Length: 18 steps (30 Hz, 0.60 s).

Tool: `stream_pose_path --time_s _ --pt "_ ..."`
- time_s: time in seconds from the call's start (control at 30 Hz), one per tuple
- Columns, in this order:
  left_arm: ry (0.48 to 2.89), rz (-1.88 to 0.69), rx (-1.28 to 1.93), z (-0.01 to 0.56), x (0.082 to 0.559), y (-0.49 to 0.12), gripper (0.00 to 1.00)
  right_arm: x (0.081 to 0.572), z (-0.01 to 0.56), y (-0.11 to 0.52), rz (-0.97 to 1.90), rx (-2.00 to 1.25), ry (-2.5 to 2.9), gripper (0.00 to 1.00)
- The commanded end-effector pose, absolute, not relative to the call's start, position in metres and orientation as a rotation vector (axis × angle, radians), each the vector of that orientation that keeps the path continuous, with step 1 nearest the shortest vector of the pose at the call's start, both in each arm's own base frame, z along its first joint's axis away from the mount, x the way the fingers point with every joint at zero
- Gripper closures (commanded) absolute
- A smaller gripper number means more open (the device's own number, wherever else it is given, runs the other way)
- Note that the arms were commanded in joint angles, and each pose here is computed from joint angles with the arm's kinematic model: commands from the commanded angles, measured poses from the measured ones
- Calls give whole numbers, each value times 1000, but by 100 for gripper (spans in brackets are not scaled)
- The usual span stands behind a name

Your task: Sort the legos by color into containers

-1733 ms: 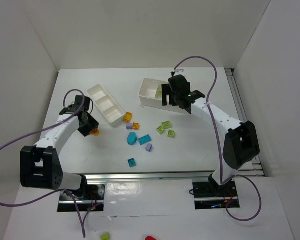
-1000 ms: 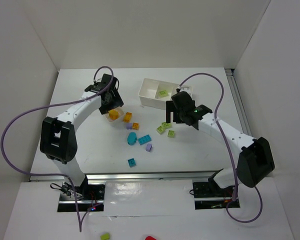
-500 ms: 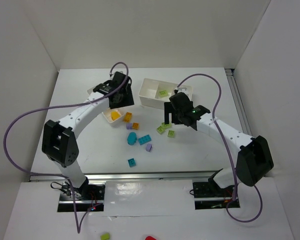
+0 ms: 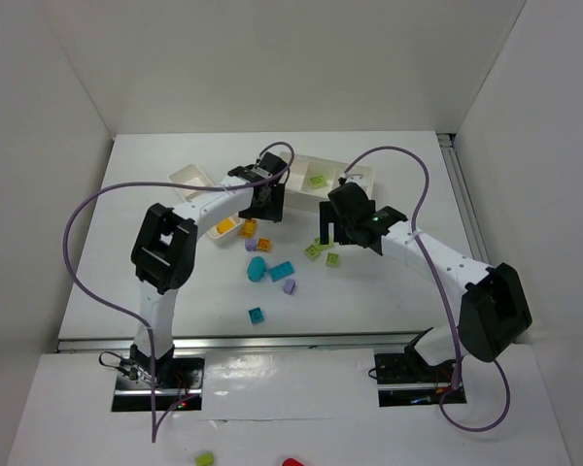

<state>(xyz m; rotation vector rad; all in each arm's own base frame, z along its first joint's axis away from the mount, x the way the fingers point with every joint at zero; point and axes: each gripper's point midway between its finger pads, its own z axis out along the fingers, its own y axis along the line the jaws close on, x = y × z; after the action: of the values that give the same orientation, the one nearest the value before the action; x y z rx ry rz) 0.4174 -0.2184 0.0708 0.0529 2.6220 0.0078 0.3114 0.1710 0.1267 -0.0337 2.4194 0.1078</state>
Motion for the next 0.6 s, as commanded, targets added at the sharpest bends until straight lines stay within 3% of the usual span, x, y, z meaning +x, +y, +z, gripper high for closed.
stream_pose_path --time_s 0.0,0.57 --pt "2607 35 32 80 429 -197 24 309 136 169 105 -14 2391 9" --pt "2750 -3 41 32 420 -182 27 310 129 174 114 -27 2415 9"
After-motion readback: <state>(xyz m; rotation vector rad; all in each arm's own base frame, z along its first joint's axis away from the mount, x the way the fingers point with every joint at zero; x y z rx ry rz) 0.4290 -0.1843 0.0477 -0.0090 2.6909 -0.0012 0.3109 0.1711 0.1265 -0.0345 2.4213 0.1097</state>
